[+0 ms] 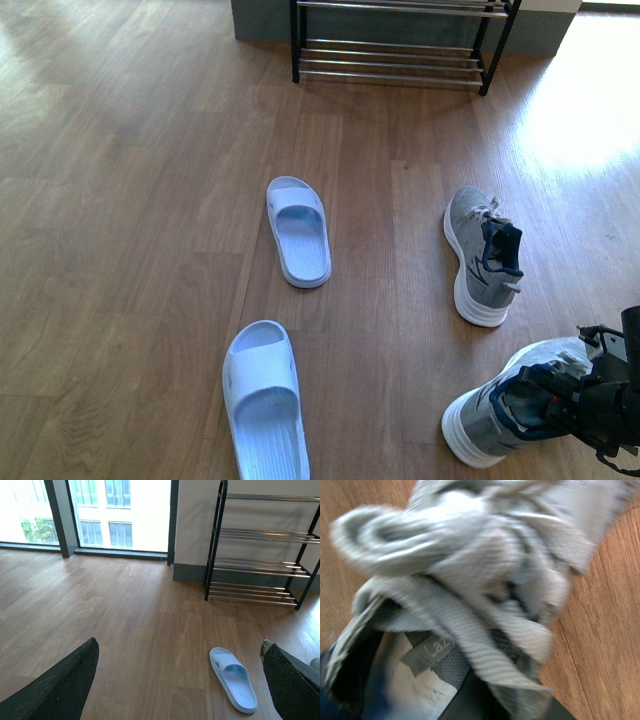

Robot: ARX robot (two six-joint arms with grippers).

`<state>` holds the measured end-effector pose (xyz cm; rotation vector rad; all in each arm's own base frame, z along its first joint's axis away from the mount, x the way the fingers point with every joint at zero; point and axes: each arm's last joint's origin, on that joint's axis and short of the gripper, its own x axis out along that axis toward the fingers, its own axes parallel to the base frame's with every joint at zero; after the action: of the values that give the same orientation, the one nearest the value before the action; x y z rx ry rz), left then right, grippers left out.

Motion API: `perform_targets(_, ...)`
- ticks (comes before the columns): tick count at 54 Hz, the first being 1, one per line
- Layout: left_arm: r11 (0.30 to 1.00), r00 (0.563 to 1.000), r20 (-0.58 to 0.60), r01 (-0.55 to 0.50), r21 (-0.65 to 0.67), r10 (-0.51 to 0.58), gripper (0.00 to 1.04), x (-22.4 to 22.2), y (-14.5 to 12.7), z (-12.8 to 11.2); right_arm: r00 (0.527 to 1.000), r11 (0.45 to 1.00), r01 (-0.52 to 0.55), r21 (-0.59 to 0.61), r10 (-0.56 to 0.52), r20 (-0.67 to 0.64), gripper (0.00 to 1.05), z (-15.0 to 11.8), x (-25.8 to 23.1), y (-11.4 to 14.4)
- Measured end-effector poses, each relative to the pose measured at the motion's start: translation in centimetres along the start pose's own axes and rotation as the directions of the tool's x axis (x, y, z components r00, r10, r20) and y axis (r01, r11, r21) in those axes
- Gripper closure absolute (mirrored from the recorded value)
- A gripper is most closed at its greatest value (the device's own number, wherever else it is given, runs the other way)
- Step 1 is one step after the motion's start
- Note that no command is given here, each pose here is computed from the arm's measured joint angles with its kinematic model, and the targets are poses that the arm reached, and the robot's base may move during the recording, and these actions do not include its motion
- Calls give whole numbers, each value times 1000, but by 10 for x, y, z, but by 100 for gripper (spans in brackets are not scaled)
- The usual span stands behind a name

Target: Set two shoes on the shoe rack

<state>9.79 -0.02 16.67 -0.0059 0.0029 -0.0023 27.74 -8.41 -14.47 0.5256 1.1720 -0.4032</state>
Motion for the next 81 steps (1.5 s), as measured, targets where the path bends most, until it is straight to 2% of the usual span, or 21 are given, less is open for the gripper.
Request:
perform_targets(1, 1000, 1000, 0, 0, 0, 0, 9, 0, 0, 0, 1000, 1000, -4, -5, 4, 1, 104, 0, -1, 0)
perform_targets(13, 1000, 1000, 0, 0, 0, 0, 9, 0, 0, 0, 999, 997, -32, -72, 33, 18, 103, 4, -16, -1)
perform_targets(24, 1000, 1000, 0, 0, 0, 0, 9, 0, 0, 0, 997, 994, -17, -105, 25, 75, 103, 23, -47, -11)
perform_targets(39, 1000, 1000, 0, 0, 0, 0, 9, 0, 0, 0, 978, 984, -47, -170, 80, 195, 103, 52, -114, -17)
perform_targets(51, 1000, 1000, 0, 0, 0, 0, 9, 0, 0, 0, 952, 977, -77, -198, 131, 275, 103, 59, -173, -25)
perform_targets(59, 1000, 1000, 0, 0, 0, 0, 9, 0, 0, 0, 905, 967, -125, -220, 202, 373, 103, 61, -230, -26)
perform_targets(68, 1000, 1000, 0, 0, 0, 0, 9, 0, 0, 0, 823, 954, -141, -266, 263, 504, 103, 66, -291, -22)
perform_targets(81, 1000, 1000, 0, 0, 0, 0, 9, 0, 0, 0, 760, 940, -141, -309, 303, 575, 103, 58, -323, -18)
